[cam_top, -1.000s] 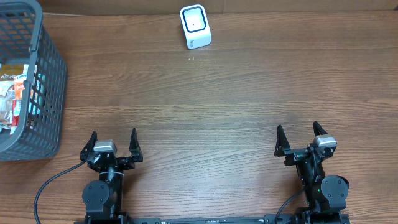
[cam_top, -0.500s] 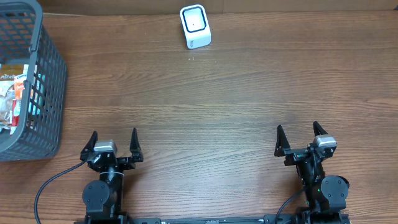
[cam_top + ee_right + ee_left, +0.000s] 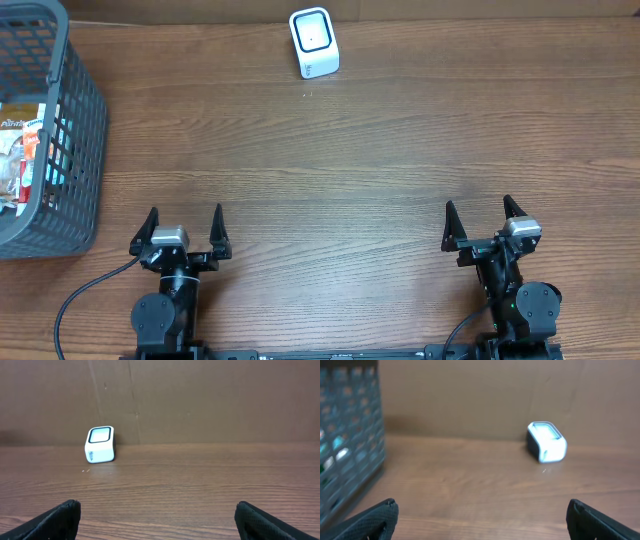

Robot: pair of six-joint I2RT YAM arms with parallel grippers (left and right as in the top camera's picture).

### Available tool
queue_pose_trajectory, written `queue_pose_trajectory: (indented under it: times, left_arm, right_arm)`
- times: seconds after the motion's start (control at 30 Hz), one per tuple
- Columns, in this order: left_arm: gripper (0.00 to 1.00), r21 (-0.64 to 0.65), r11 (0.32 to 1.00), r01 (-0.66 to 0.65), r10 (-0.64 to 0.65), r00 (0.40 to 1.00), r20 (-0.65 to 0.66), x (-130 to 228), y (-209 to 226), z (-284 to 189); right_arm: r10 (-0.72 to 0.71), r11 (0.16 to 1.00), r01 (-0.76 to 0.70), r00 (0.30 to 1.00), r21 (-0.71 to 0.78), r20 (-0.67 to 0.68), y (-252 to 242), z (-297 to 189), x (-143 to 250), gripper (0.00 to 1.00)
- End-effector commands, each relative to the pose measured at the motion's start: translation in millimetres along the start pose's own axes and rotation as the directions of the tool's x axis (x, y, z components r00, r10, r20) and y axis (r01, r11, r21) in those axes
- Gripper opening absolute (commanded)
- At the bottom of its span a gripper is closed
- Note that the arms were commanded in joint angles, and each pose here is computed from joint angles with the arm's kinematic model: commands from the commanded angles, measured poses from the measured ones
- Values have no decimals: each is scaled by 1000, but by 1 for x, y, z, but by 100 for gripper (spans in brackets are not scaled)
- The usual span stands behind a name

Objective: Scan the item barcode
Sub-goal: 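Swing the left gripper left and down into the grey basket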

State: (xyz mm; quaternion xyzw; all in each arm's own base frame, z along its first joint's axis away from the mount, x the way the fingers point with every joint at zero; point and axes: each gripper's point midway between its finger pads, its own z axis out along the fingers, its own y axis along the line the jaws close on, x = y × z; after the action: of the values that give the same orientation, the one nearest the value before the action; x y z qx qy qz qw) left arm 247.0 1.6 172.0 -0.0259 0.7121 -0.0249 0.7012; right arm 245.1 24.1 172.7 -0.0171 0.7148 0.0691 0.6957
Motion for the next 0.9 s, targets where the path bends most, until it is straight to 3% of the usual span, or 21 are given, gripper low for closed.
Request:
queue_pose_trajectory:
  times: [0.0,0.2,0.4,0.53,0.57,0.67,0.77,0.87]
  left_arm:
    - [100,115,993,-5,-1,999,48,-13,-21,-2]
    - [100,302,952,-57,14,990,143,-64,-56,-21]
    - [100,341,926,-163,45,943,331,-154,-73,-62]
    - [100,276,930,-243,84,870,485,-220,-74,-102]
    - [100,207,949,-238,89,832,548,-251,-65,-122]
    - [100,100,971,-218,111,779,618,-294,-52,-149]
    - [100,49,974,-220,138,755,641,-326,-48,-164]
    - [100,-3,981,-195,155,770,619,-364,-41,-169]
  right_arm:
    - [-4,1000,4,1000,10,3,-2,0,2,100]
    - [-4,1000,4,1000,11,3,-2,0,2,100]
    - [-4,1000,4,1000,10,3,-2,0,2,100]
    - [-4,1000,4,1000,10,3,-2,0,2,100]
    - [-4,1000,4,1000,11,3,-2,0,2,100]
    - [-4,1000,4,1000,10,3,-2,0,2,100]
    - [-4,1000,4,1000,11,3,-2,0,2,100]
    - [-4,1000,4,1000,10,3,-2,0,2,100]
